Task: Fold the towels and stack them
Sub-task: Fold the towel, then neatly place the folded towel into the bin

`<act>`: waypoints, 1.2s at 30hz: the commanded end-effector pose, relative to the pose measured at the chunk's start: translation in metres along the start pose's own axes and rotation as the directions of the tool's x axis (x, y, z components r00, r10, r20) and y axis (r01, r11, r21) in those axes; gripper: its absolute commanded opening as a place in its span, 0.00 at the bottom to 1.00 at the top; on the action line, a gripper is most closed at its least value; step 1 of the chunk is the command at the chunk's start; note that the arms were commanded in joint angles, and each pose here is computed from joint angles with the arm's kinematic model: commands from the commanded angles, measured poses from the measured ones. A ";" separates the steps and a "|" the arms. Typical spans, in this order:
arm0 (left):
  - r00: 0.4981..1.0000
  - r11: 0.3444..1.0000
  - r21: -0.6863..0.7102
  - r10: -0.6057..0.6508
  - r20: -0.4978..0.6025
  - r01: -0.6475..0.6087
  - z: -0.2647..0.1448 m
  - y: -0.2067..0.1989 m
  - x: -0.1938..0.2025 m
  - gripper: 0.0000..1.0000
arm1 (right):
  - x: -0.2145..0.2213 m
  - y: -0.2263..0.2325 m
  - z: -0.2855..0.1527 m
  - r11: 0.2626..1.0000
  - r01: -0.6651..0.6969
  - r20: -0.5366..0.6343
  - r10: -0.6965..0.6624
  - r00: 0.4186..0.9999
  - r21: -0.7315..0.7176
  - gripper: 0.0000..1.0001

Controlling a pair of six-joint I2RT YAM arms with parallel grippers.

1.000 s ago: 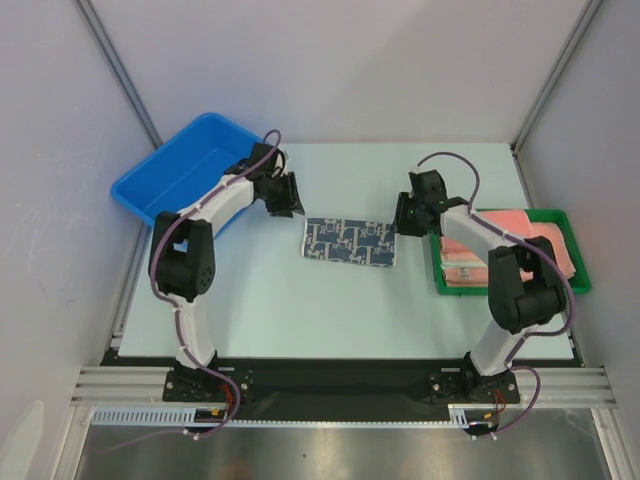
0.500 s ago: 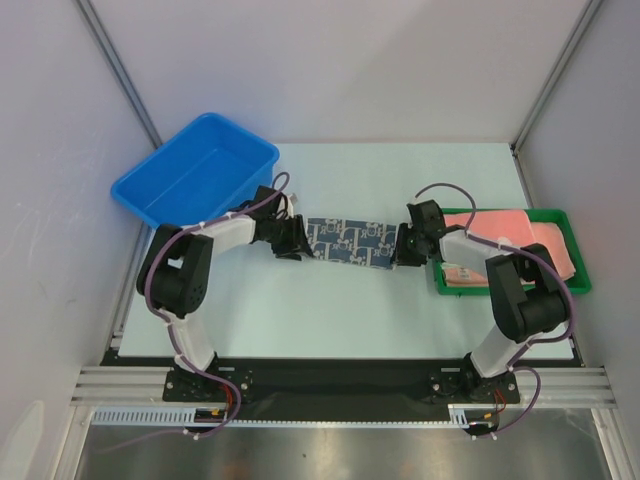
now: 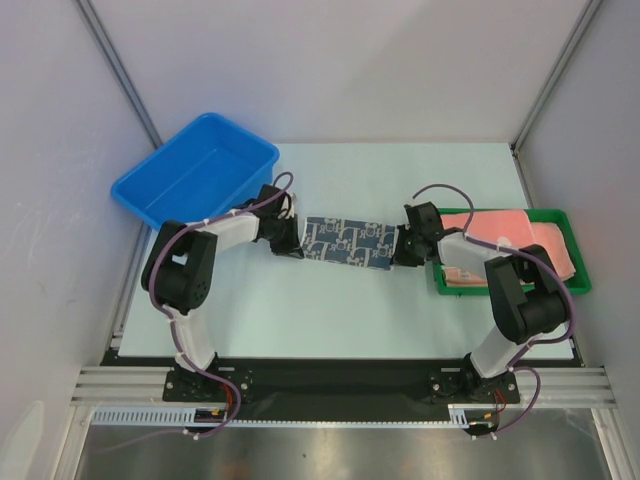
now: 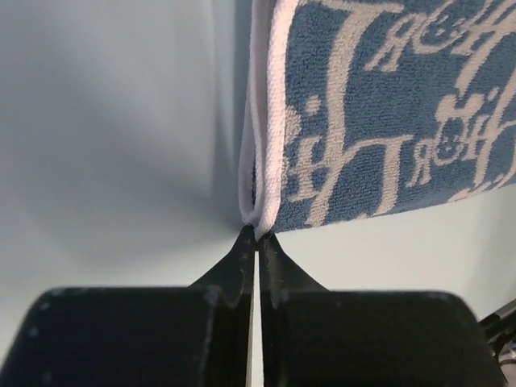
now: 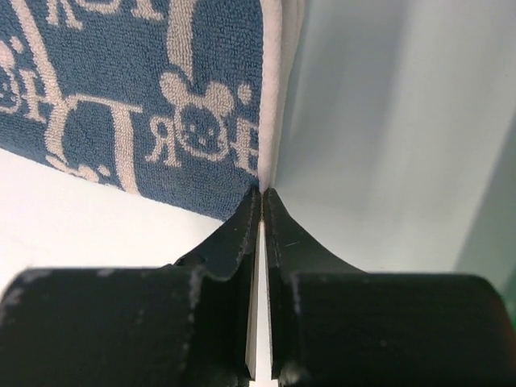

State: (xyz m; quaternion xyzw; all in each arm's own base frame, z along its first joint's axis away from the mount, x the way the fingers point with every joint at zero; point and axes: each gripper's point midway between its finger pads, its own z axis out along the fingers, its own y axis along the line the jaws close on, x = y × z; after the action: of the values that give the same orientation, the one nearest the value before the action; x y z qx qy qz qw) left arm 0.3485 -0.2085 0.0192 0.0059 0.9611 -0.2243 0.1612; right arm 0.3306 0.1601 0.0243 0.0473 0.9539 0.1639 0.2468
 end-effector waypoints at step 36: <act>0.949 0.950 0.204 0.184 0.255 -0.239 0.006 -0.067 -0.179 0.38 | -0.105 -0.001 0.026 0.999 0.005 0.176 -0.011 0.984 0.035 0.18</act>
State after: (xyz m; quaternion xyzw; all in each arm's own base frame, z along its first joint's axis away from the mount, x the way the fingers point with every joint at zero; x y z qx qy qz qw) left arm 0.4855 -0.2568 0.0515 0.0665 0.9251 -0.2998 0.2233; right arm 0.4140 0.1508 0.0289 0.0694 0.9446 0.1485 0.2843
